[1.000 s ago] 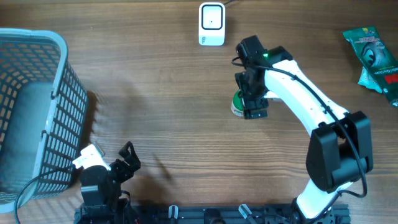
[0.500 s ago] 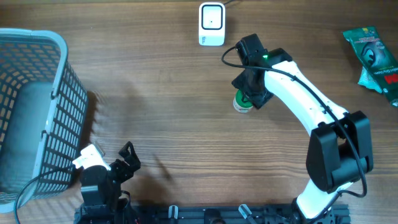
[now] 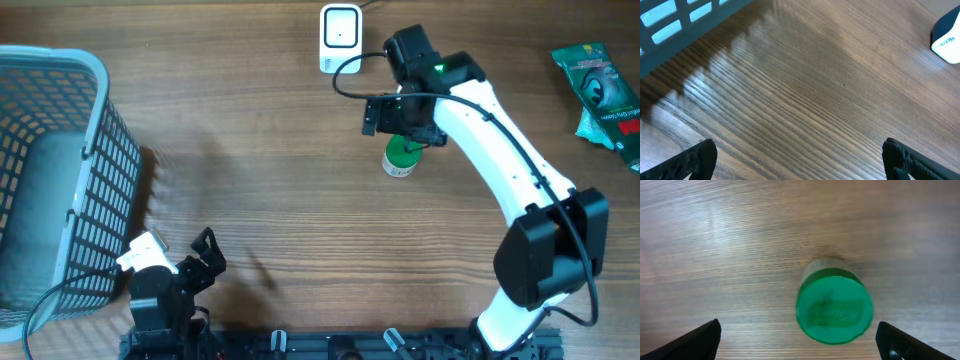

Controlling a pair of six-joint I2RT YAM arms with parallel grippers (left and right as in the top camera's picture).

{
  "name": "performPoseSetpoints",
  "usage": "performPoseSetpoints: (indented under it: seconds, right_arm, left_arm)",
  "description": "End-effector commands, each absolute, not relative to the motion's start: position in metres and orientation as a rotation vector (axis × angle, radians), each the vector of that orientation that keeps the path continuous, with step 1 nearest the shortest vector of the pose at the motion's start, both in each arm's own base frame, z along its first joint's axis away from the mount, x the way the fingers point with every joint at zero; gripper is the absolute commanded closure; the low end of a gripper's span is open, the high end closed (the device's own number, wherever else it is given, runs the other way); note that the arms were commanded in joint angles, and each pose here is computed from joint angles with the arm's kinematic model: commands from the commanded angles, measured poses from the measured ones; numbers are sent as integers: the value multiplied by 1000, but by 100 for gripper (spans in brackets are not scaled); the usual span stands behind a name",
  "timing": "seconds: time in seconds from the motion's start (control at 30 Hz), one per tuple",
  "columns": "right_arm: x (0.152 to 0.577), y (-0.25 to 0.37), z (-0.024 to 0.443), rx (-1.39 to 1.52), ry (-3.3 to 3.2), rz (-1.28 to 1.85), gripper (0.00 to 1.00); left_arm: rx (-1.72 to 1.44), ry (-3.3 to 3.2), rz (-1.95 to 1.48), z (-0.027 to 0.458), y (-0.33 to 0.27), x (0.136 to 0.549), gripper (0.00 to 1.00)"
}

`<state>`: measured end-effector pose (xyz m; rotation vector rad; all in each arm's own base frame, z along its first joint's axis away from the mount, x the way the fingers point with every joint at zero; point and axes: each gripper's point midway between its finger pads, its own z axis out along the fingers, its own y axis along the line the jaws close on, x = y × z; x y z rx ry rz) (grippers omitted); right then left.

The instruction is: Scan the item barcode

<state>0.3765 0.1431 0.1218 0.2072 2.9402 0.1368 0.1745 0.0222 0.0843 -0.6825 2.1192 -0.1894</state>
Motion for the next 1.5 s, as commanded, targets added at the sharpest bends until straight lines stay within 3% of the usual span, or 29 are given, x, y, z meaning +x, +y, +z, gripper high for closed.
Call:
performPoseSetpoints:
  seconds: [0.0, 0.37, 0.8, 0.97, 1.13, 1.47]
  right_arm:
    - [380, 114, 113, 374, 2985, 169, 0]
    - [367, 122, 37, 270, 3210, 100, 1]
    - [363, 112, -9, 270, 3285, -36, 27]
    - [357, 112, -4, 276, 3320, -36, 46]
    - [350, 139, 29, 136, 3399, 229, 47]
    - [335, 144, 70, 73, 3464, 306, 49]
  left_arm:
    - [-683, 2113, -193, 84, 22, 175, 0]
    - [-683, 2113, -193, 84, 22, 175, 0]
    - [-683, 2113, -193, 84, 22, 175, 0]
    - [-683, 2113, -193, 84, 22, 175, 0]
    - [-683, 2113, -193, 84, 22, 175, 0]
    - [-683, 2113, -193, 84, 22, 175, 0]
